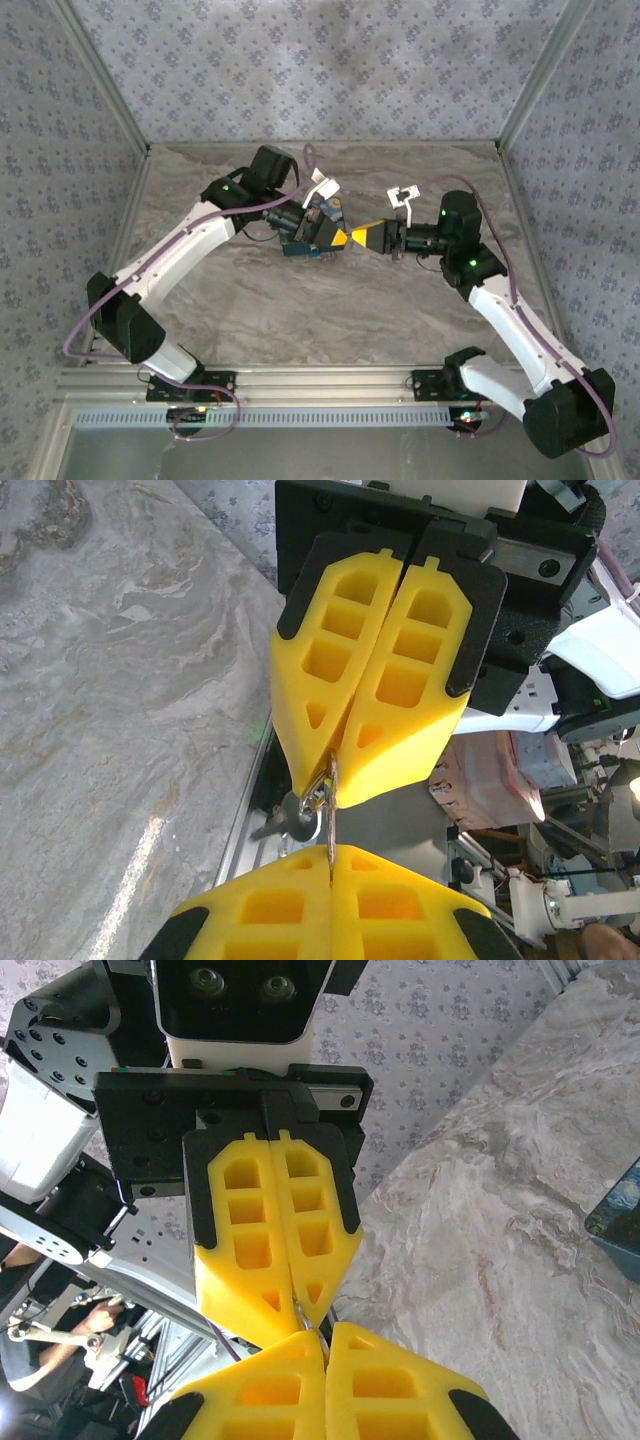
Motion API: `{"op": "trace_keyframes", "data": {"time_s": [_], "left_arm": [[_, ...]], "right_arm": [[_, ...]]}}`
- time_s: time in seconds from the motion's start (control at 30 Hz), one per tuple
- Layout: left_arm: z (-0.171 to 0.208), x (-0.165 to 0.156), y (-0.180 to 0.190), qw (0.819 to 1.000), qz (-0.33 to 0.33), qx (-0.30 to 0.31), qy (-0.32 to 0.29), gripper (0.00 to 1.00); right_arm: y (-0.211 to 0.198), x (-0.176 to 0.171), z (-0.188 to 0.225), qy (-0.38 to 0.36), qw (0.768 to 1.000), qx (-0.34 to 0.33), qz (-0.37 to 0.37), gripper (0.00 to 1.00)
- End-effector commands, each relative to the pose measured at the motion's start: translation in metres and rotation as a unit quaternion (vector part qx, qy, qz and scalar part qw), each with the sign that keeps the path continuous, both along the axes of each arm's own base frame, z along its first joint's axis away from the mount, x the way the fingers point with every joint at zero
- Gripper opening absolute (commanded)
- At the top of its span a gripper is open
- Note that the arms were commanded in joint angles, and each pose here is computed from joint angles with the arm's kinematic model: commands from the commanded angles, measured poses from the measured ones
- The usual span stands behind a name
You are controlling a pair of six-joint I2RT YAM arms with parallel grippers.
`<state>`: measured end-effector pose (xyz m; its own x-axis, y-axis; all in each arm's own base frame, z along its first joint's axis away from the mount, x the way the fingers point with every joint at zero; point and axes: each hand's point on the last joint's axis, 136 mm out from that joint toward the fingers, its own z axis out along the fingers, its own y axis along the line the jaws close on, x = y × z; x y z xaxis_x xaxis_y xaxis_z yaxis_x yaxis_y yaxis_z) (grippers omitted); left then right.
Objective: Unlock a padlock with a key
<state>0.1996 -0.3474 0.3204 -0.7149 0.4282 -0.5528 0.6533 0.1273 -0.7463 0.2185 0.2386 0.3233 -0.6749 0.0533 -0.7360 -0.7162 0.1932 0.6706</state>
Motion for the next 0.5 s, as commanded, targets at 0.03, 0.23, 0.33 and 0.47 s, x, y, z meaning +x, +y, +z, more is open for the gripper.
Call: {"op": "trace_keyframes", "data": {"time_s": [0.03, 0.23, 0.33, 0.47], "left_arm": [[0.008, -0.004, 0.005, 1.000, -0.006, -0.012, -0.012, 0.00], [0.011, 0.001, 0.006, 1.000, -0.001, -0.014, -0.014, 0.00], [0.012, 0.004, 0.007, 1.000, 0.005, -0.016, -0.016, 0.00], [0.010, 0.011, 0.009, 0.999, 0.024, -0.009, -0.020, 0.18]], "right_arm": [[0.001, -0.011, 0.013, -0.024, 1.000, 0.003, 0.020, 0.00], [0.007, -0.020, 0.007, -0.034, 0.999, -0.012, 0.039, 0.00], [0.007, -0.019, 0.004, -0.036, 0.999, -0.017, 0.031, 0.00], [0.004, -0.011, 0.003, -0.039, 0.999, -0.024, 0.003, 0.00]]}}
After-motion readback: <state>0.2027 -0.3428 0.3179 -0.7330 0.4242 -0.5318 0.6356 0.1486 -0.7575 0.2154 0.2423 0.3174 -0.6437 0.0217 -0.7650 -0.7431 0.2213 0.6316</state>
